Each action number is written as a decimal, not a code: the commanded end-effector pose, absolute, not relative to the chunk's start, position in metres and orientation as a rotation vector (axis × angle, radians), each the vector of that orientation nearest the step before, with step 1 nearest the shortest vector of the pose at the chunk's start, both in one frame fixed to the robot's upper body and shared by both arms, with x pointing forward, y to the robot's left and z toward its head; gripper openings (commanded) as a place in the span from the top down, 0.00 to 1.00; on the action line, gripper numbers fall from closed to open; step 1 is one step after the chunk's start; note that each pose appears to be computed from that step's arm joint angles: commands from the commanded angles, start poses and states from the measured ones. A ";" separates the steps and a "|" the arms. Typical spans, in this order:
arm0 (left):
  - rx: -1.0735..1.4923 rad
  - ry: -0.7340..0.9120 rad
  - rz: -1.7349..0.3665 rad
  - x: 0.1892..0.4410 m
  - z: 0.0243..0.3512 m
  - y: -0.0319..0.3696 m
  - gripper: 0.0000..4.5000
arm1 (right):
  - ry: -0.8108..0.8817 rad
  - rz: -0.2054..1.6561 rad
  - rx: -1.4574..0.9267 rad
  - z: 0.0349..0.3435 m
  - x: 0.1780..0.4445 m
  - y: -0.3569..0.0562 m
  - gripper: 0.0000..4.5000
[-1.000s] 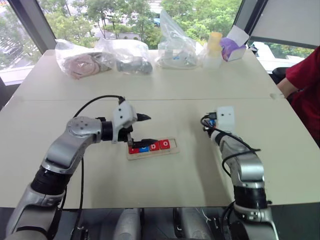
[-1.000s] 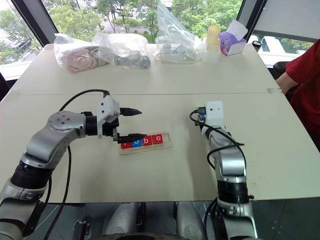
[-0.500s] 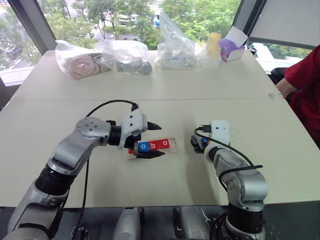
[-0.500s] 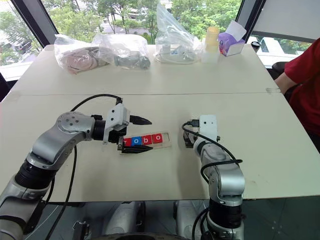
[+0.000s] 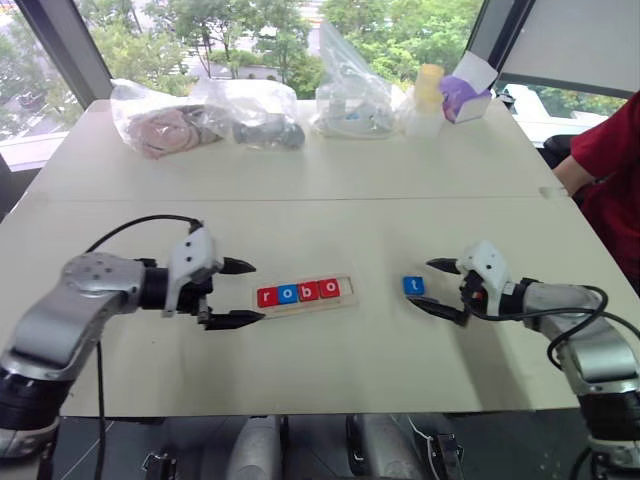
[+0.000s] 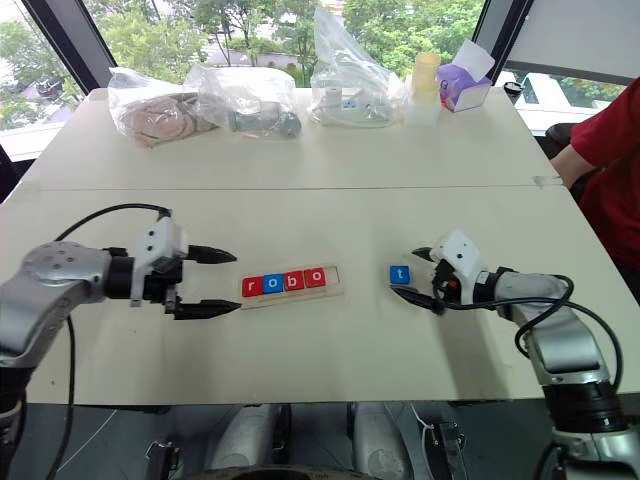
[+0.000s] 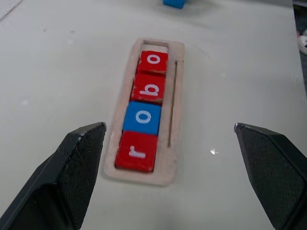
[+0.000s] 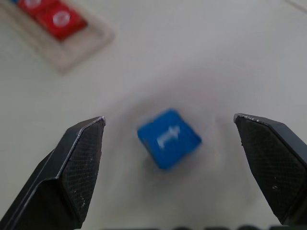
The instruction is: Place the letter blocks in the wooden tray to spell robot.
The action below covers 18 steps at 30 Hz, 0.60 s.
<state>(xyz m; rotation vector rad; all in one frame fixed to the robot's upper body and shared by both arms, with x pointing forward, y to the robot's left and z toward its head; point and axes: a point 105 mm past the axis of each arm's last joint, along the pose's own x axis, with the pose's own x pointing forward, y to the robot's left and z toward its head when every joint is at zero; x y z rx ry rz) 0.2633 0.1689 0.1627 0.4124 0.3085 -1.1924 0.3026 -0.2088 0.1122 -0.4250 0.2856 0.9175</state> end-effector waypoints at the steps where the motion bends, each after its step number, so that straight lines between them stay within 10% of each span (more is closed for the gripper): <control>1: 0.422 0.283 -1.180 0.255 0.182 0.175 0.00 | 0.257 0.984 -0.517 0.110 0.311 -0.215 0.01; 13: 0.422 0.371 -1.016 0.260 0.169 0.217 0.00 | 0.340 1.159 -0.613 0.080 0.318 -0.210 0.01; 18: 0.430 0.401 -0.999 0.257 0.158 0.222 0.00 | 0.326 1.167 -0.590 0.079 0.320 -0.207 0.53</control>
